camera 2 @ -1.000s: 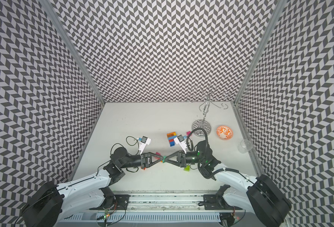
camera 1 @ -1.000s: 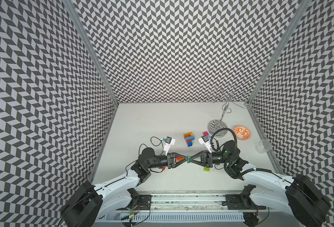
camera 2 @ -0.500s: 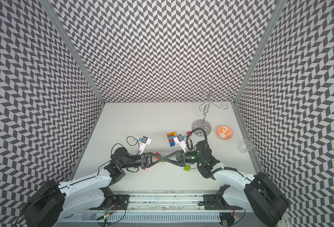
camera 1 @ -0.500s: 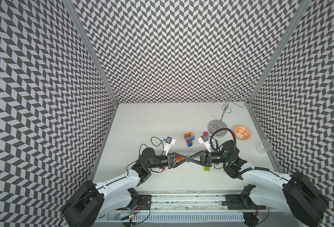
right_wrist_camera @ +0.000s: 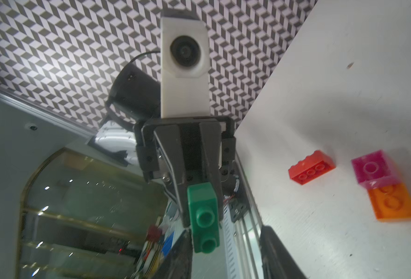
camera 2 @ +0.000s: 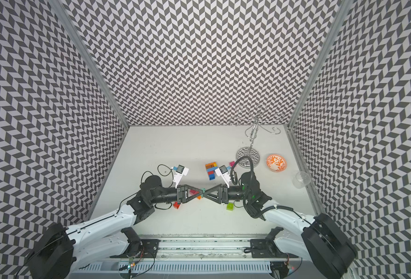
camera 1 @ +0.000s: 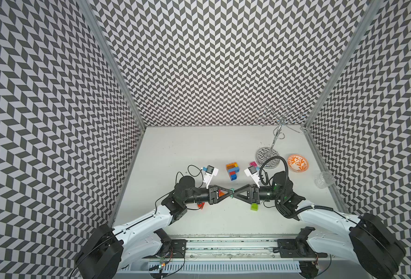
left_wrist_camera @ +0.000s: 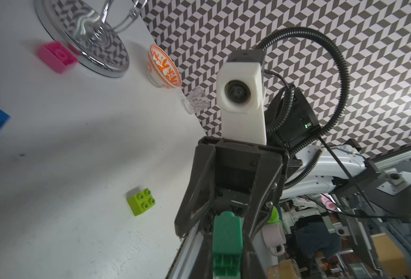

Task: Assemble the letter p with lego
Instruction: Pick up the lego brick from the center of the board, then assemble the lego brick with the lego brick.

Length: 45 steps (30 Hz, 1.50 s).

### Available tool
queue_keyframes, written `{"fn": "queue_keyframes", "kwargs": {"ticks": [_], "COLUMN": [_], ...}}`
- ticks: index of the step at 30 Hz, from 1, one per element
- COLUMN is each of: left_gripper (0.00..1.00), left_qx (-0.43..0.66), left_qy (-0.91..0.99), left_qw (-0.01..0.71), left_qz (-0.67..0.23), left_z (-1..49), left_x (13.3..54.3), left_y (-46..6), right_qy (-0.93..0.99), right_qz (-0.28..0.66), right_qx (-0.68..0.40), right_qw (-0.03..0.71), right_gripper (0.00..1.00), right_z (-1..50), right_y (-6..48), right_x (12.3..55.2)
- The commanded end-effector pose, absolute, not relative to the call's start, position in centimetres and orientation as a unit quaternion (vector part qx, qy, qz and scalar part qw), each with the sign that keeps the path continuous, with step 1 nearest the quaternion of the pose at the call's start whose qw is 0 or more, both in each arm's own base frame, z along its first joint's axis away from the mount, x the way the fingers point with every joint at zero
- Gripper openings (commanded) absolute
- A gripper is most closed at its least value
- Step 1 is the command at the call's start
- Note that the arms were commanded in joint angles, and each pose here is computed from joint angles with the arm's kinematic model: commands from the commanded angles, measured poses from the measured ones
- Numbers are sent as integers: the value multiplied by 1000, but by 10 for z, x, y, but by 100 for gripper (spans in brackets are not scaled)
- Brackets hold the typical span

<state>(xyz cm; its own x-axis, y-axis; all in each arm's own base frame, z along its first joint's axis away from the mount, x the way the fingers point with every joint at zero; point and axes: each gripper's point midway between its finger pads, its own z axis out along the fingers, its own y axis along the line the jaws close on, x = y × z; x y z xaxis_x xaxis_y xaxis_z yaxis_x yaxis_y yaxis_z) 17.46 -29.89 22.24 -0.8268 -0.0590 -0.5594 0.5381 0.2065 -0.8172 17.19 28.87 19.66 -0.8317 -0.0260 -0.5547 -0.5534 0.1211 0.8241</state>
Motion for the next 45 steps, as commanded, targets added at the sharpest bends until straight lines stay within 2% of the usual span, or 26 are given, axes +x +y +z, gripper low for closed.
{"fn": "queue_keyframes", "kwargs": {"ticks": [1, 5, 11, 18, 24, 31, 45], "left_gripper": [12, 13, 13, 11, 8, 7, 7], "left_qx": [160, 147, 161, 204, 257, 310, 335], "left_qy": [812, 874, 925, 955, 959, 950, 942], "left_qw": [261, 241, 206, 147, 88, 43, 13], "left_qz": [-496, -395, -275, -156, -78, -24, 4], "left_z": [198, 175, 161, 142, 114, 85, 60], "left_x": [193, 210, 222, 226, 220, 214, 224], "left_y": [-284, -271, -255, -248, -263, -287, -294], "right_qy": [745, 783, 817, 846, 841, 818, 826], "right_qz": [583, 526, 465, 380, 348, 357, 354], "right_qx": [-182, -134, -82, -26, -16, -14, -15], "right_qw": [269, 303, 332, 372, 414, 450, 439], "right_gripper": [59, 71, 99, 99, 99, 99, 99], "right_z": [194, 174, 152, 142, 148, 157, 148], "right_y": [276, 250, 218, 188, 173, 167, 167], "right_x": [195, 218, 238, 257, 263, 258, 256]}}
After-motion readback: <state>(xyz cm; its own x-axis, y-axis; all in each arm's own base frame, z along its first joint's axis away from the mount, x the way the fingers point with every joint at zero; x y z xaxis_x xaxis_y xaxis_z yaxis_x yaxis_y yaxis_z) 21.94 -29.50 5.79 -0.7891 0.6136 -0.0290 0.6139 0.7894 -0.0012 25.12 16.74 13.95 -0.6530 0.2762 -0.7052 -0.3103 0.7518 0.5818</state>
